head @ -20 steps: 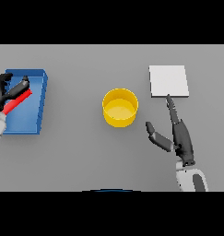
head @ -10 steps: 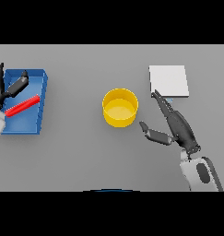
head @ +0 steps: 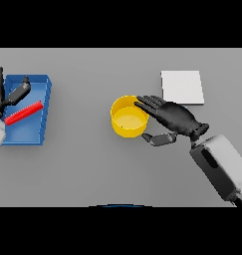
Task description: Pick up the red beaker and tilt it to pour out 1 green nut into yellow bowl. Pick up the yellow bowl and place it on the metallic measuring scale.
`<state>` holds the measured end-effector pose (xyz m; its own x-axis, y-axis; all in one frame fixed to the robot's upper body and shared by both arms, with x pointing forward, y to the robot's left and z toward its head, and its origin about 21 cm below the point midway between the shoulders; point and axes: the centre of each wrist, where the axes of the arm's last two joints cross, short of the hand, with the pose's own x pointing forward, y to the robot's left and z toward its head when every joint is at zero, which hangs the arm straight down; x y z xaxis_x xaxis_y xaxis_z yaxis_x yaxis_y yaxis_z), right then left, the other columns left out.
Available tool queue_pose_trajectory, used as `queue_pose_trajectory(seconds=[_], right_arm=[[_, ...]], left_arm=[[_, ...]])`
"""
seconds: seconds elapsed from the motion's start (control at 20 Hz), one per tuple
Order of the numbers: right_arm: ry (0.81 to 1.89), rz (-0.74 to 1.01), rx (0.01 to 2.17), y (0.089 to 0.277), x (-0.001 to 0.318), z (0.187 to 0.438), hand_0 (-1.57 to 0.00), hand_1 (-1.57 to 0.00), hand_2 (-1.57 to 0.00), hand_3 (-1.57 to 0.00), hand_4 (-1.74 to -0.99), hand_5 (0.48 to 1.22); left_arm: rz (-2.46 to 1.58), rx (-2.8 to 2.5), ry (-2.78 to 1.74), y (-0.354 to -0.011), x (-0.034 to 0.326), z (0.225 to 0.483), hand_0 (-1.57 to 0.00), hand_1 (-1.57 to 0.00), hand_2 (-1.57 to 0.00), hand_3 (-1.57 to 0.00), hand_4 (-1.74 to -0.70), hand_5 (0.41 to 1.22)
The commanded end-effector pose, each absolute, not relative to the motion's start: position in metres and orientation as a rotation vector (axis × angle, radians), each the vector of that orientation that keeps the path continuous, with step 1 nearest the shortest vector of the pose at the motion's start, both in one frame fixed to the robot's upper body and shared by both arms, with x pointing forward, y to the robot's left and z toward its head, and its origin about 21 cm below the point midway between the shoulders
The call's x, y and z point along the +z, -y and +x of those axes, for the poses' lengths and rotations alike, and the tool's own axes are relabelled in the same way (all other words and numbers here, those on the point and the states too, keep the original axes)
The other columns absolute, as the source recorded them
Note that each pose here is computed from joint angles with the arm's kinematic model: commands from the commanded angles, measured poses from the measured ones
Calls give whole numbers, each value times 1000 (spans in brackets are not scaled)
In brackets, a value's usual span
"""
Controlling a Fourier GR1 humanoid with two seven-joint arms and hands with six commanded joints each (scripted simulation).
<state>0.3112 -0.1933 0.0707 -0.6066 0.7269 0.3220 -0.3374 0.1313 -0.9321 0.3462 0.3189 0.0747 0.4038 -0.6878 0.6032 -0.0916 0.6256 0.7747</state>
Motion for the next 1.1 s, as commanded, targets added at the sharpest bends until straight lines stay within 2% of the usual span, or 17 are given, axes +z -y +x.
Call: queue_pose_trajectory(seconds=[0.0,0.2,0.3,0.45,0.65,0.85,1.05], right_arm=[[1546,-396,1685,190,71,315,1,1,1,1,-1226,692],[1464,-408,1906,170,71,322,1,1,1,1,-1215,711],[1418,-399,1972,167,70,328,1,1,1,1,-1215,717],[1370,-367,2018,148,64,337,1,1,1,1,-1225,722],[1301,-351,2093,132,58,341,1,1,1,1,-1250,733],[1265,-369,2138,124,60,348,1,1,1,1,-1259,734],[1181,-366,2144,121,50,354,1,1,1,-2,-1270,740]], left_arm=[[841,-438,1111,-320,75,345,-3,-2,-2,-2,-741,699],[839,-436,1100,-324,77,347,0,0,0,0,-745,704],[836,-433,1106,-323,77,346,0,0,0,0,-746,707],[839,-438,1113,-322,75,347,1,1,1,1,-743,698],[848,-438,1110,-325,71,342,1,1,1,1,-741,699],[854,-436,1111,-329,72,343,1,1,1,1,-744,697],[852,-432,1105,-331,76,344,1,1,1,1,-746,698]])
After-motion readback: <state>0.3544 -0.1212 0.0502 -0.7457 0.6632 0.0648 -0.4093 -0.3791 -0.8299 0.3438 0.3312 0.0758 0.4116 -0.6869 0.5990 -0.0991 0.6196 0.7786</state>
